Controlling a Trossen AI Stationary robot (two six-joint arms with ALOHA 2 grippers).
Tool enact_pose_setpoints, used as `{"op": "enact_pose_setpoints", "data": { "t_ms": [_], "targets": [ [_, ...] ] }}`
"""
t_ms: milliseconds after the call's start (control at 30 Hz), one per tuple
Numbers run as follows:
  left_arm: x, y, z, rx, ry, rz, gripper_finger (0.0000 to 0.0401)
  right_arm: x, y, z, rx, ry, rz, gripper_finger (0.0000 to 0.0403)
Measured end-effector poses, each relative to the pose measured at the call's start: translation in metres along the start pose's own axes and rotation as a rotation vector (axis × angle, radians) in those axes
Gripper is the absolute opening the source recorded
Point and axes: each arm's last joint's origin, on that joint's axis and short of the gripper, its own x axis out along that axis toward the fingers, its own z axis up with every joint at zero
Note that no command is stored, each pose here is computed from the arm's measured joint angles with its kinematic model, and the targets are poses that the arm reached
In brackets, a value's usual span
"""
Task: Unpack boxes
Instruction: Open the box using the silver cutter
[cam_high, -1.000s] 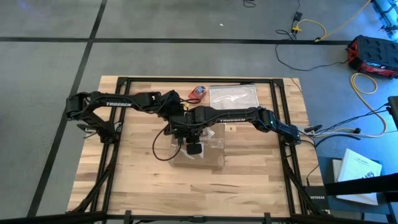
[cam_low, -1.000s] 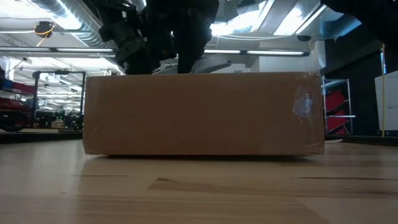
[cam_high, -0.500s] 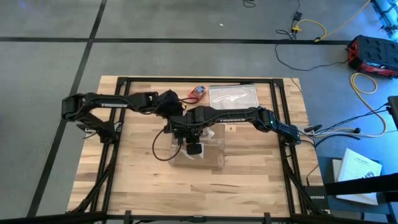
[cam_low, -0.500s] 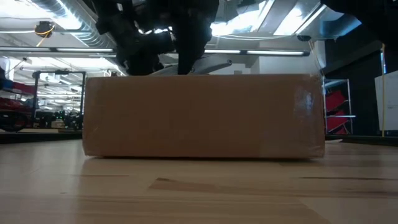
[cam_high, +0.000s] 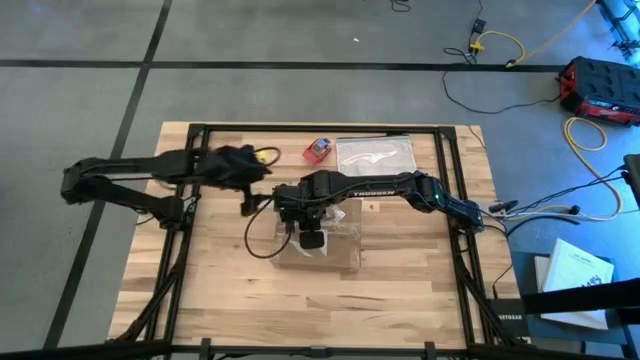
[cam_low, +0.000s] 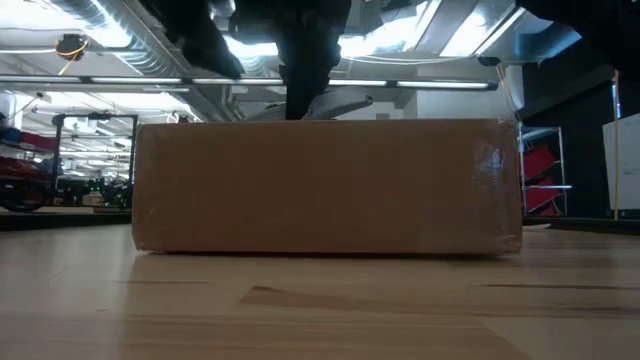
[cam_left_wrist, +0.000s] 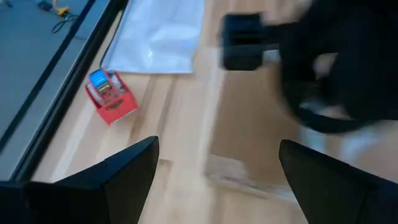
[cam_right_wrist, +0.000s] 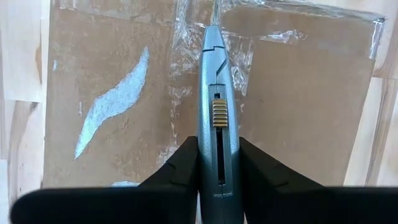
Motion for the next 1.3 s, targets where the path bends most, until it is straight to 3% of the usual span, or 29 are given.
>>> {"op": "enact_pose_setpoints", "data": {
  "t_ms": [167,400,533,667,767,867,1033,1167,1300],
  "targets": [
    [-0.034,-0.016,-0.015,-0.072,0.020,-0.071,0.0321,0.000,0.000,0.000,0.005,-0.002,0.000,0.0064],
    [-0.053,-0.051,-0.037,-0.133,0.173,-0.216,0.0321,0.000,0.000,0.000,0.005,-0.003,0.000,0.0064],
    [-0.057,-0.083,-0.046,-0.158,0.252,-0.294,0.0321,0.000,0.000,0.000,0.005,-0.003,0.000,0.0064],
    [-0.061,-0.125,-0.059,-0.113,0.292,-0.339,0.0321,0.000,0.000,0.001,0.005,-0.005,-0.001,0.0064],
    [-0.056,-0.159,-0.072,-0.043,0.250,-0.286,0.0321,0.000,0.000,0.001,0.005,-0.008,0.000,0.0064],
    [-0.042,-0.186,-0.079,0.035,0.173,-0.141,0.0321,0.000,0.000,0.001,0.005,-0.009,0.000,0.0064],
    [0.000,-0.222,-0.085,0.237,0.096,0.050,0.0321,0.000,0.000,0.001,0.004,-0.010,0.006,0.0064],
    [0.036,-0.248,-0.083,0.382,0.076,0.050,0.0321,0.000,0.000,0.001,0.004,-0.010,0.010,0.0064],
    [0.050,-0.256,-0.067,0.448,0.055,0.071,0.0321,0.000,0.000,0.001,0.005,-0.010,0.014,0.0063]
  ]
}}
